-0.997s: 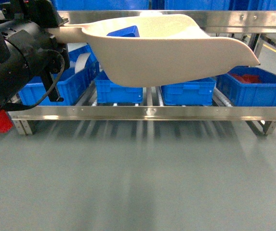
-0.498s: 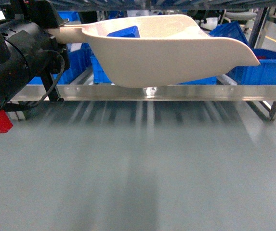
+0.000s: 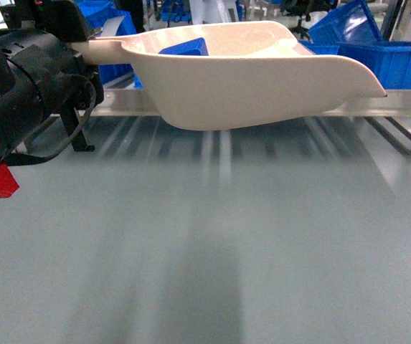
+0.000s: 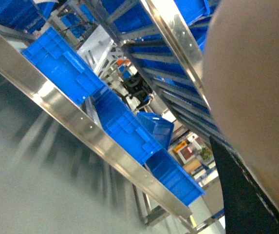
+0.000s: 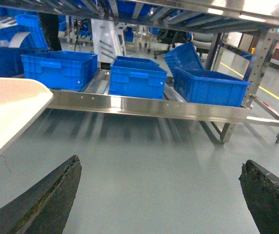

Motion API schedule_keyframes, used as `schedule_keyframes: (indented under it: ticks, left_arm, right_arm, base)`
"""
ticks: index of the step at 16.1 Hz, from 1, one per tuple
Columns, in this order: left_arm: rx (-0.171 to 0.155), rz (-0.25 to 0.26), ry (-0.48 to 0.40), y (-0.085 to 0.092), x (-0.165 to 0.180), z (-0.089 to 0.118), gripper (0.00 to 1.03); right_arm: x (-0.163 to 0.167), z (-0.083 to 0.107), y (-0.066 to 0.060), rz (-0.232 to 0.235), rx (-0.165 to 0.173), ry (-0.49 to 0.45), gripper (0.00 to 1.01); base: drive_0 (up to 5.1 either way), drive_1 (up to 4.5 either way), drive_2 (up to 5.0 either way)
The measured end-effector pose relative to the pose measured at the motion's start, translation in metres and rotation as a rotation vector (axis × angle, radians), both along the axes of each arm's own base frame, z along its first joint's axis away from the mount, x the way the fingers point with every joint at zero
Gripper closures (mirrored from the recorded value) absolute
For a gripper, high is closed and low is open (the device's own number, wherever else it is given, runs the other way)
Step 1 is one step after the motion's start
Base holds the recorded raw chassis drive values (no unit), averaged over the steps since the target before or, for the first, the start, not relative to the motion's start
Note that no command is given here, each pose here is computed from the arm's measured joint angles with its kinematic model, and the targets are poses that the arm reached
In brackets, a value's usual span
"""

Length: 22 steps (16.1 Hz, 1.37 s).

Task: Place part in tray to right shelf

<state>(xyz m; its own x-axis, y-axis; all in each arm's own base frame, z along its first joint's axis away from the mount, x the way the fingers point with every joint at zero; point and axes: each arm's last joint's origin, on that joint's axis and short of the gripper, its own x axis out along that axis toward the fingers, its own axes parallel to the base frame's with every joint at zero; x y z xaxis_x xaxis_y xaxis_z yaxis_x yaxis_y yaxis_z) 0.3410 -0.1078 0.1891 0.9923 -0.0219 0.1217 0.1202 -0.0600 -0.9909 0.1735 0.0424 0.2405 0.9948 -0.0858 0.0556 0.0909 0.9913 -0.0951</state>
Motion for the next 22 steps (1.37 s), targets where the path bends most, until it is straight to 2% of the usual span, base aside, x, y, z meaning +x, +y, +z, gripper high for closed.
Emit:
schedule_keyframes:
  ticks: [7, 22]
  left_arm:
    - [0.002, 0.000, 0.005, 0.0000, 0.0000, -0.0007, 0.91]
    - [0.001, 0.000, 0.002, -0.0001, -0.0001, -0.0004, 0.91]
  right_arm:
    - [0.0002, -0.0001, 0.0001, 0.001, -0.007, 0.001, 0.03]
    - [0.0000, 0.0002, 0.0000, 0.001, -0.006, -0.001, 0.03]
  base:
    - [-1.7, -1.67, -1.7]
    - [0.0, 0.00, 0.0]
